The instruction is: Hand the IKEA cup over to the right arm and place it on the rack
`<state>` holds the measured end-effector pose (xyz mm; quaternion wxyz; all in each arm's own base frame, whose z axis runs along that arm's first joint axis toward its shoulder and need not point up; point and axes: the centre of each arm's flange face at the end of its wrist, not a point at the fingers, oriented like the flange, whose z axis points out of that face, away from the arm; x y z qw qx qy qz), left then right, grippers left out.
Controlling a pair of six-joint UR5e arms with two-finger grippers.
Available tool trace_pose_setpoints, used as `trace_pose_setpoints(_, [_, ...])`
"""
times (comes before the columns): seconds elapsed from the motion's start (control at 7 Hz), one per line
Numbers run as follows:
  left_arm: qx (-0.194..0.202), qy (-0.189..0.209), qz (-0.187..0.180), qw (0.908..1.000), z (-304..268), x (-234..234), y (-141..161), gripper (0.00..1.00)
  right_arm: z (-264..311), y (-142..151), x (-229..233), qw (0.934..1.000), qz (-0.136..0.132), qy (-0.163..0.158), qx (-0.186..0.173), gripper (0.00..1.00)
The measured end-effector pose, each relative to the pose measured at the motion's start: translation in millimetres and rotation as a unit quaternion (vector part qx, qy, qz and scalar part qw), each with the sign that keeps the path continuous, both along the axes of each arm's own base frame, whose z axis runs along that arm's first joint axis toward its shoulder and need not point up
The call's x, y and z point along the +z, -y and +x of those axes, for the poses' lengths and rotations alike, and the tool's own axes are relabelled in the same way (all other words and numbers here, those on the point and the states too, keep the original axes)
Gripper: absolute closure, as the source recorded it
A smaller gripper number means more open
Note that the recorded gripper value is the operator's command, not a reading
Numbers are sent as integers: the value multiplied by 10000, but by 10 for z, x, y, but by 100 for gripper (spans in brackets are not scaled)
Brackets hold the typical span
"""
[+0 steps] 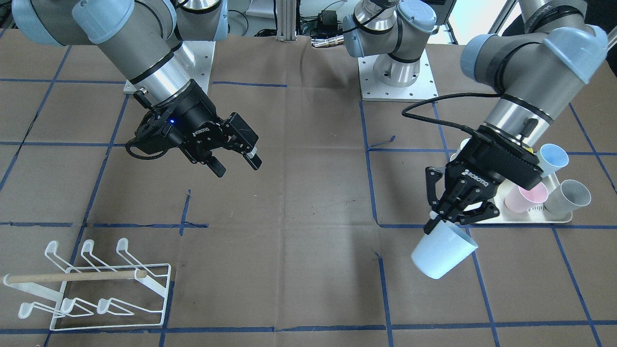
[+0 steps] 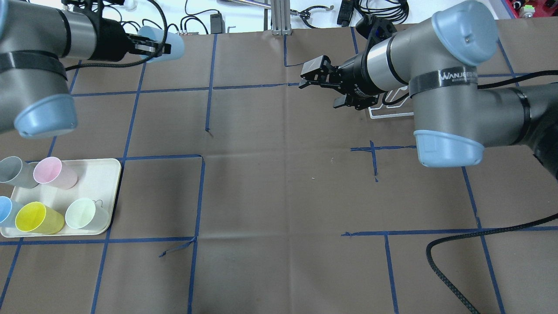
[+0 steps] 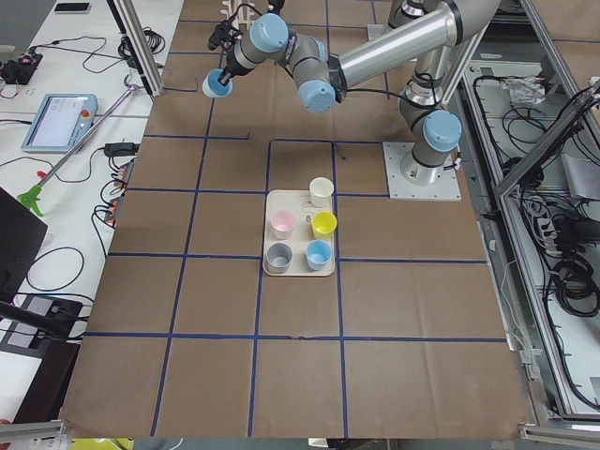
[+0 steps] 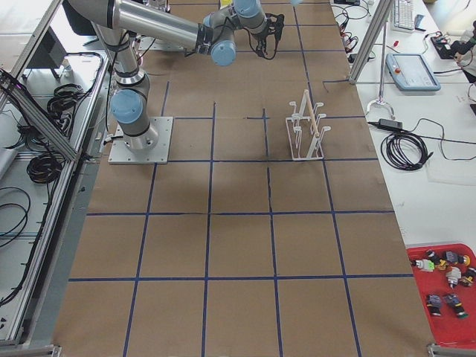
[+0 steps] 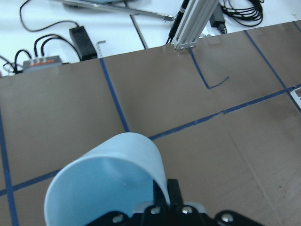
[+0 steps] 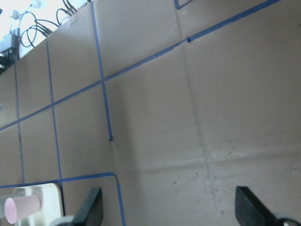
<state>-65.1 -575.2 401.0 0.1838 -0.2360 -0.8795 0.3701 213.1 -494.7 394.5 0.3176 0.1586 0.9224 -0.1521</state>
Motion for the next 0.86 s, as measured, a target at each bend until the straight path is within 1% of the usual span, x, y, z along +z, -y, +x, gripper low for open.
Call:
trace_pose_setpoints(0.14, [-342,-308,-401,9981,-189,-171,-146,100,16,-47,-24,9981,-211,372,-435,1])
trace_pose_setpoints(0.29, [-714,-637,-691,9930,-385,-309,-327,100,46,-106,-46,9934,-402,803,-710,1])
trace_pose_setpoints(0.43, [-1038,-863,-908,9867,-609,-424,-515,100,89,-168,-93,9858,-490,1344,-884,1])
trace_pose_setpoints(0.57, [-1199,-1023,-1020,9822,-805,-508,-660,100,121,-220,-146,9726,-520,1946,-1159,1])
trace_pose_setpoints(0.71, [-1170,-1199,-1051,9802,-913,-552,-735,100,135,-250,-193,9550,-541,2523,-1461,0])
trace_pose_setpoints(0.86, [-1022,-1409,-1015,9795,-954,-591,-757,100,144,-276,-258,9394,-507,2950,-1673,0])
